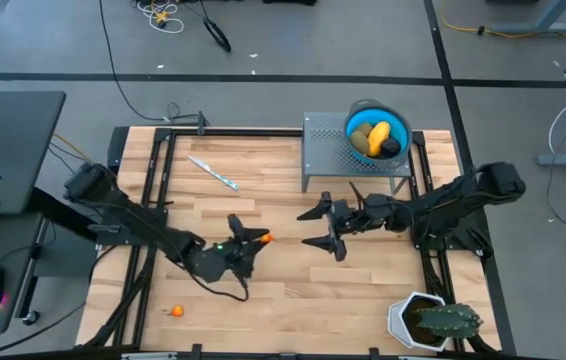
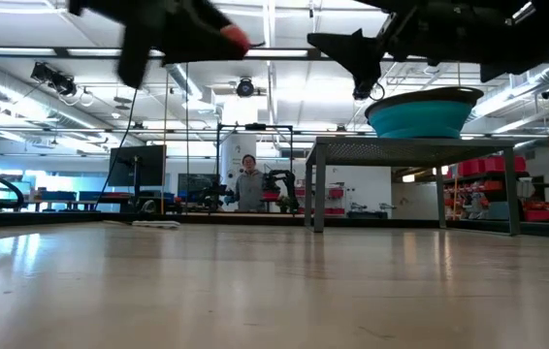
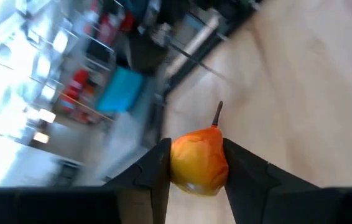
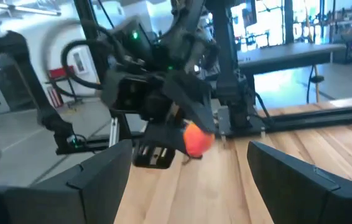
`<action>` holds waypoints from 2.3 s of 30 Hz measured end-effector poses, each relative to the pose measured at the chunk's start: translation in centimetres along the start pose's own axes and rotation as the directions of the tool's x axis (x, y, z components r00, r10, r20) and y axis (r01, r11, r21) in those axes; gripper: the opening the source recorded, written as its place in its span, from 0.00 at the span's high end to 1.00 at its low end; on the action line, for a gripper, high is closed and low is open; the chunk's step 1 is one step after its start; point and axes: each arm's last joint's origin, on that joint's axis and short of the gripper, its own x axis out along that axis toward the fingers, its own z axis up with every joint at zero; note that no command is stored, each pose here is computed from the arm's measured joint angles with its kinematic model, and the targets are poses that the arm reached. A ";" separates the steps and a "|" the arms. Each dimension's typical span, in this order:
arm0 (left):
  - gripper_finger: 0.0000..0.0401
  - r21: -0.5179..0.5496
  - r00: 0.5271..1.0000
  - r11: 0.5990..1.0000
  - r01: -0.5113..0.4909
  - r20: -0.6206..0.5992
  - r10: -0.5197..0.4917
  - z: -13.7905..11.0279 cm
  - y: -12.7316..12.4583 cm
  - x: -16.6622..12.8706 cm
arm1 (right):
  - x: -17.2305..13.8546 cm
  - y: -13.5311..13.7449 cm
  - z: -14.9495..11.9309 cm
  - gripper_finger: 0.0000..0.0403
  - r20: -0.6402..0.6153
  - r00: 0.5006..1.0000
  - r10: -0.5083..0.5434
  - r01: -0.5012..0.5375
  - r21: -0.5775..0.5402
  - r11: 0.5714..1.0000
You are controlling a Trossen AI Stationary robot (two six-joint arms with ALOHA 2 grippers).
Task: Pick & Place Fruit
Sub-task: Put the orange pear into the blue strainer bowl on the shelf
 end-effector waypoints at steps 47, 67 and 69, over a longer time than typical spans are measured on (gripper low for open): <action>0.65 0.311 0.993 0.946 -0.091 0.094 0.064 3.1 -1.1 5.1 | 3.5 -0.4 -1.5 0.63 -0.050 0.999 0.003 -0.001 0.044 0.999; 0.43 0.223 0.993 0.972 -0.076 0.109 0.053 3.5 -1.5 4.4 | 3.4 -1.1 -1.5 0.69 -0.057 0.998 -0.031 0.035 0.070 0.997; 0.36 0.186 0.993 0.979 -0.078 0.103 0.059 3.6 -1.7 4.0 | 3.3 -1.4 -1.3 0.69 -0.056 0.998 -0.041 0.045 0.070 0.997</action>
